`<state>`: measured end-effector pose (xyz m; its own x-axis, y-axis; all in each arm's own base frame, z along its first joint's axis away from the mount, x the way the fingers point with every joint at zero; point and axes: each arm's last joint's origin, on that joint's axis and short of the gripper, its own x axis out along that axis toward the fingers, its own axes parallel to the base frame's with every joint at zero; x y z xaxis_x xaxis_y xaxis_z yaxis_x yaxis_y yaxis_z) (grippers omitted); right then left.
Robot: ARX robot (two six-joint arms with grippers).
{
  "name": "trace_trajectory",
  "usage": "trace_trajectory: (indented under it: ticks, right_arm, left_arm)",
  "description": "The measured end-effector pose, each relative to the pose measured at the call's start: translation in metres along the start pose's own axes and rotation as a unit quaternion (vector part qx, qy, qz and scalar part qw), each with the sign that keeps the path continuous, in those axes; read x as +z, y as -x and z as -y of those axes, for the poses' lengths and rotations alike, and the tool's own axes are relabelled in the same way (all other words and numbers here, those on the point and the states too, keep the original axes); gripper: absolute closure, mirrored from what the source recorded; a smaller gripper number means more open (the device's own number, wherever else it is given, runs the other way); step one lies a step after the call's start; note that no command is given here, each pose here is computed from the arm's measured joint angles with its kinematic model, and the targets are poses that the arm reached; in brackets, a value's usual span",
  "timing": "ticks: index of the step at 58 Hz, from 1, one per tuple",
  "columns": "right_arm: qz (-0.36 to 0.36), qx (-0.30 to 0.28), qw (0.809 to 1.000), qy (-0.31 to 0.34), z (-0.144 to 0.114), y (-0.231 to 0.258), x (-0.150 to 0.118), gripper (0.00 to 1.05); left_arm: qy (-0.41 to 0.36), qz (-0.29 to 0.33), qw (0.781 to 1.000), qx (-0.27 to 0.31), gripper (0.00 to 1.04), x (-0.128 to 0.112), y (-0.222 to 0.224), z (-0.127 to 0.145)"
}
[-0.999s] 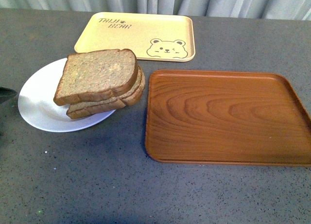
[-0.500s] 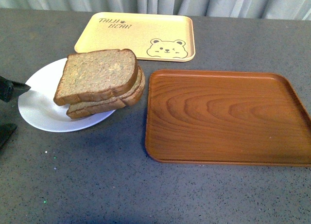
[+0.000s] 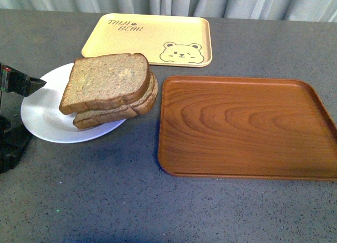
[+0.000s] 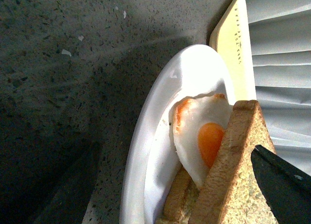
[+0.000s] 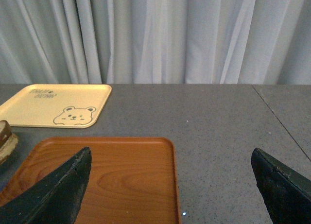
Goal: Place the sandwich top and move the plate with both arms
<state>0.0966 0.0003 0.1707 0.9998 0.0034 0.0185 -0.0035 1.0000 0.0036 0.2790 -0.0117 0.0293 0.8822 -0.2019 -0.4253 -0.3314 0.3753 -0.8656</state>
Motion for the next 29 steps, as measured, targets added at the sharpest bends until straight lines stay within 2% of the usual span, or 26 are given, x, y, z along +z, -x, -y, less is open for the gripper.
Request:
trace_trajectory:
  ticks: [5, 22, 26, 29]
  right_arm:
    - [0.0, 0.0, 1.0, 0.0, 0.0, 0.0, 0.0, 0.09]
    - [0.0, 0.0, 1.0, 0.0, 0.0, 0.0, 0.0, 0.09]
    - [0.0, 0.0, 1.0, 0.0, 0.0, 0.0, 0.0, 0.09]
    - [0.0, 0.0, 1.0, 0.0, 0.0, 0.0, 0.0, 0.09]
  left_arm:
    - [0.003, -0.002, 1.0, 0.0, 0.11, -0.0017, -0.0005, -0.0007]
    - [0.0, -0.006, 1.0, 0.003, 0.58, -0.006, -0.0024, -0.0044]
    - [0.0, -0.005, 1.0, 0.002, 0.59, -0.006, -0.0025, -0.0045]
    - [0.0, -0.005, 1.0, 0.002, 0.65, -0.0062, -0.0026, -0.005]
